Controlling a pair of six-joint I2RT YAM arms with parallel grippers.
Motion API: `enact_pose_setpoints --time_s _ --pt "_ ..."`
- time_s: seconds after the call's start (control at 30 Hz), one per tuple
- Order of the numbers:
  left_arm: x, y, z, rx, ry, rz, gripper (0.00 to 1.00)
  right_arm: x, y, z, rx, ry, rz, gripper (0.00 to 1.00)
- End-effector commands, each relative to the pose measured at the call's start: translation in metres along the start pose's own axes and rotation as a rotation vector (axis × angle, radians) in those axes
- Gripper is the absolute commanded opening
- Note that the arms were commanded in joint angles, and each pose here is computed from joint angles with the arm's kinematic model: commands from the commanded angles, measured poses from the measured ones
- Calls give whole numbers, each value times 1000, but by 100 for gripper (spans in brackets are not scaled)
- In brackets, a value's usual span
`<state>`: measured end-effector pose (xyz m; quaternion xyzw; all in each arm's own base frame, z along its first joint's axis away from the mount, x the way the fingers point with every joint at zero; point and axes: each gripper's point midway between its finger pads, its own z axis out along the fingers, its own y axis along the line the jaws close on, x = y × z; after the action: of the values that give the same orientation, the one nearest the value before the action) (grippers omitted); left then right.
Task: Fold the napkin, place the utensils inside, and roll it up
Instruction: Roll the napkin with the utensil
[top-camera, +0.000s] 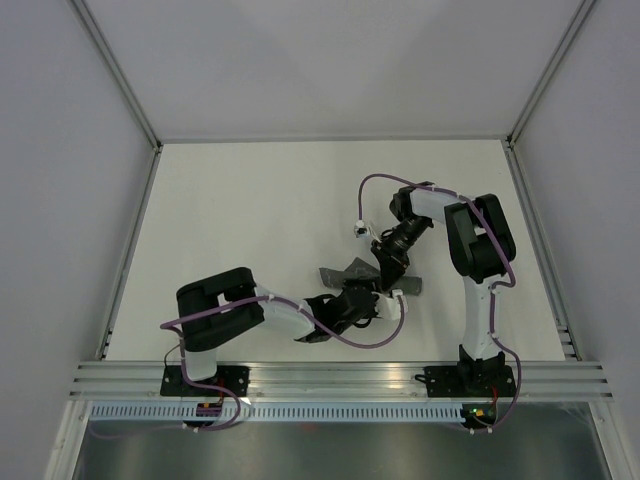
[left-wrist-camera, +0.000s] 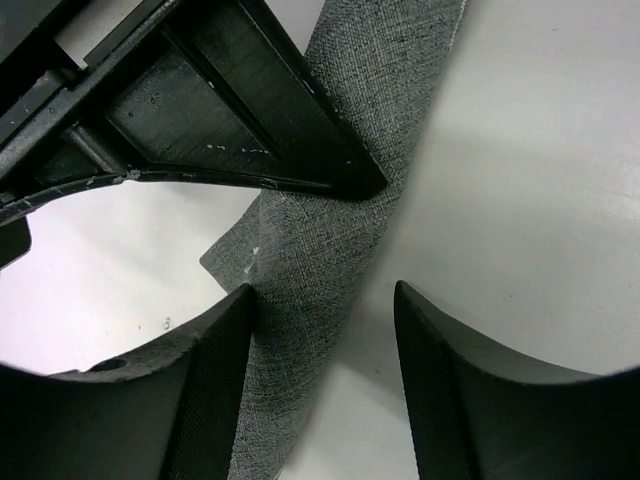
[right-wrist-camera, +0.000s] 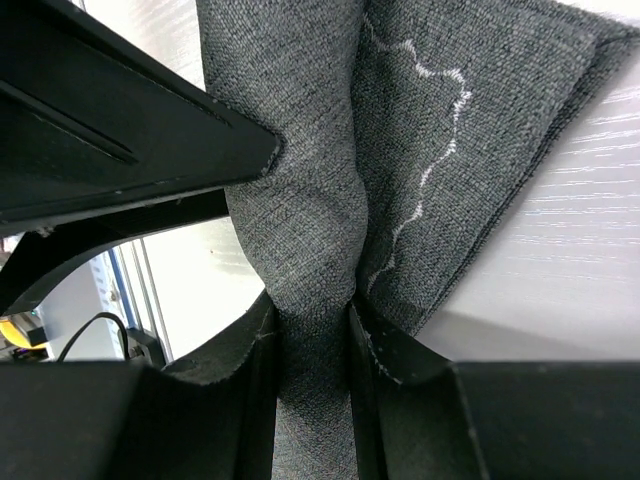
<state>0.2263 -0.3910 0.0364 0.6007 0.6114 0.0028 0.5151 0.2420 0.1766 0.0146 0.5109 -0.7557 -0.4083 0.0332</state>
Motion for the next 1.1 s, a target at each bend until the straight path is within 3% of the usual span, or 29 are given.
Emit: enact_pose_setpoints --time_s 0.0,0.23,0.33,0.43,0.67,1.07 --pt "-15 -3 7 12 -39 37 59 24 -40 16 69 95 -76 25" --pt "3 -30 13 120 27 6 41 19 -42 13 87 84 -75 31" --pt "10 -39 14 162 51 -8 12 17 -40 10 100 75 -76 40" --pt "13 -46 12 199 62 -16 4 13 -36 6 113 63 -78 54" --pt "19 -56 7 274 80 -41 2 -2 -28 -9 165 22 -77 70" --pt "28 -63 -1 400 122 -127 2 -44 -20 -82 396 -202 -101 75"
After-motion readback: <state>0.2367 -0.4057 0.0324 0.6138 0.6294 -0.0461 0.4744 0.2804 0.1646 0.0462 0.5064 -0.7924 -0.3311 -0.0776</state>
